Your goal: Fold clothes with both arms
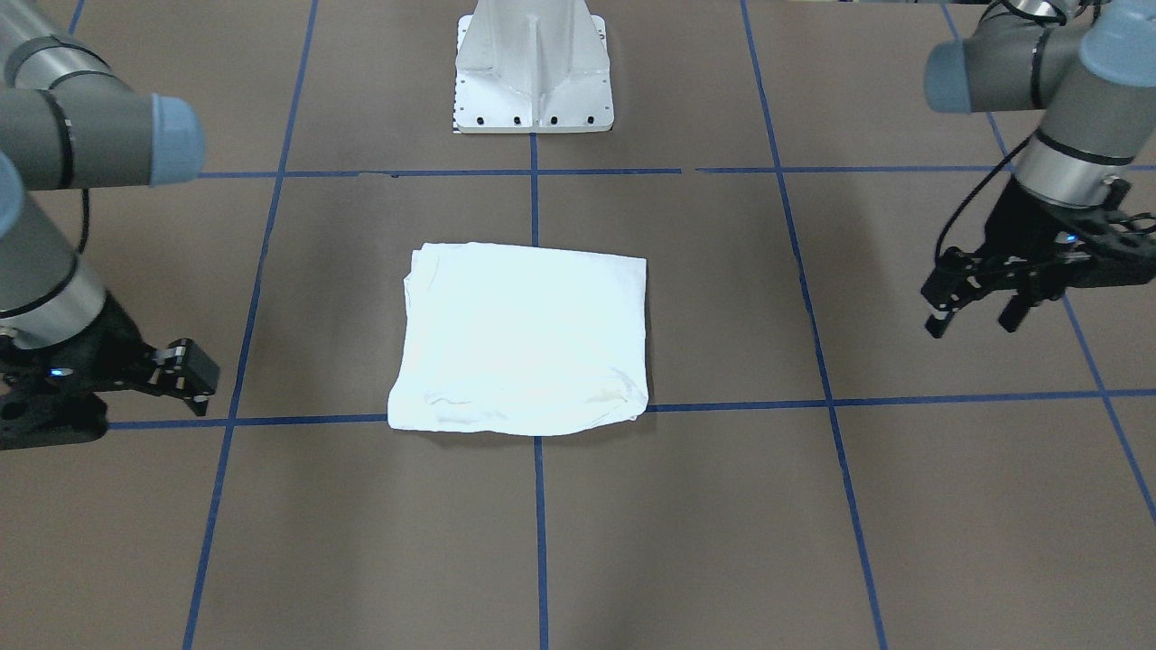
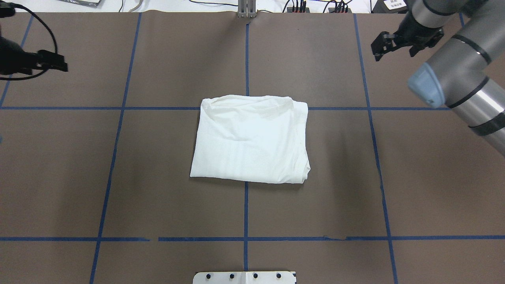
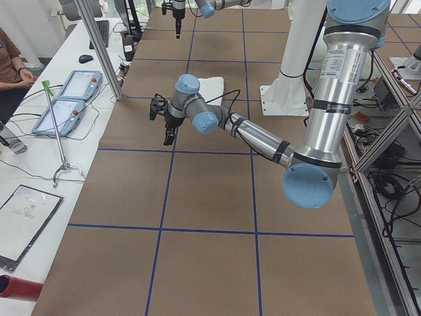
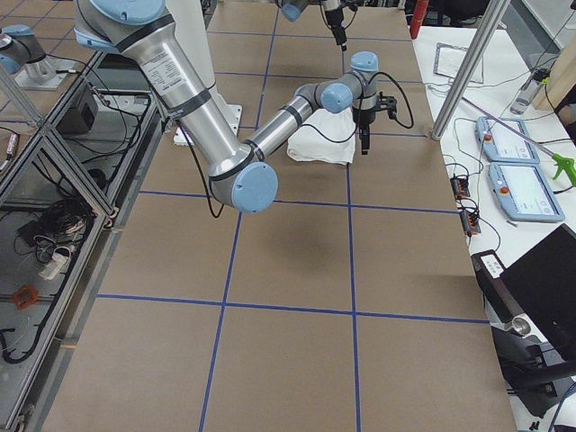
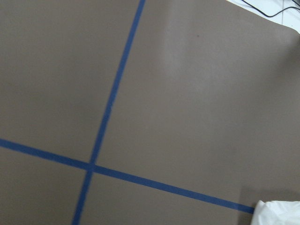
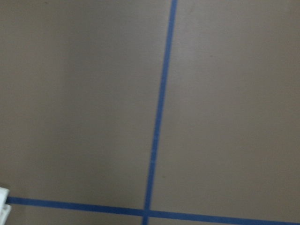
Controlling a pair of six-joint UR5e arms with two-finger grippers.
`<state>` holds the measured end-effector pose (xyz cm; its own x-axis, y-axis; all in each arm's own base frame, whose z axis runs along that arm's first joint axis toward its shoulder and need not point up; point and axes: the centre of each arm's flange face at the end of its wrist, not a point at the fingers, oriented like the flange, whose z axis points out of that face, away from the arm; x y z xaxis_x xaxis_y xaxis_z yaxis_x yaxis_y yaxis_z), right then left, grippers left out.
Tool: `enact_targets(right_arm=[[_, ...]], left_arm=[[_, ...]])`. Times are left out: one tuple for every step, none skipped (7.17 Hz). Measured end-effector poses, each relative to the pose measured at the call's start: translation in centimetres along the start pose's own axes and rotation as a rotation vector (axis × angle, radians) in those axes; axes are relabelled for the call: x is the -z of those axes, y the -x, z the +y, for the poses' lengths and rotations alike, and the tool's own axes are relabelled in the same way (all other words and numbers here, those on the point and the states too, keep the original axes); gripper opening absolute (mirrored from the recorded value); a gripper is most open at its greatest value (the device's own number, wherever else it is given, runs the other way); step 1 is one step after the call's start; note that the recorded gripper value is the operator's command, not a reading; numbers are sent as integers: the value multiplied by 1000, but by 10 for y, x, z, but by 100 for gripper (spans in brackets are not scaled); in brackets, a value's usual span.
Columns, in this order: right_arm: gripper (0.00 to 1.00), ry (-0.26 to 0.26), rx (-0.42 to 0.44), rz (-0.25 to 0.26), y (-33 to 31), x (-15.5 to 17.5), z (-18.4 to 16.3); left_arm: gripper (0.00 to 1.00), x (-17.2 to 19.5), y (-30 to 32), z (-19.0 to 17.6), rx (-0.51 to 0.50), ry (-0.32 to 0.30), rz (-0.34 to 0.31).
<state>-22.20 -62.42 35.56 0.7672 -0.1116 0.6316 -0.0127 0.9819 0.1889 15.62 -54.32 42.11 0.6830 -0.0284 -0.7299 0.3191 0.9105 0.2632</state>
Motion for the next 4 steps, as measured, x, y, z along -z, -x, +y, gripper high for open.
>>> enact_targets(right_arm=[[100, 10, 36, 5, -55, 6, 15], [100, 24, 60, 9, -110, 11, 34], [100, 46, 74, -5, -166, 14, 56], [100, 61, 96, -14, -217, 16, 79]], left_arm=[[100, 3, 56, -15, -82, 4, -47], [100, 5, 113, -28, -166, 15, -94], [100, 9, 166, -37, -240, 41, -113], [100, 14, 211, -35, -305, 74, -102]])
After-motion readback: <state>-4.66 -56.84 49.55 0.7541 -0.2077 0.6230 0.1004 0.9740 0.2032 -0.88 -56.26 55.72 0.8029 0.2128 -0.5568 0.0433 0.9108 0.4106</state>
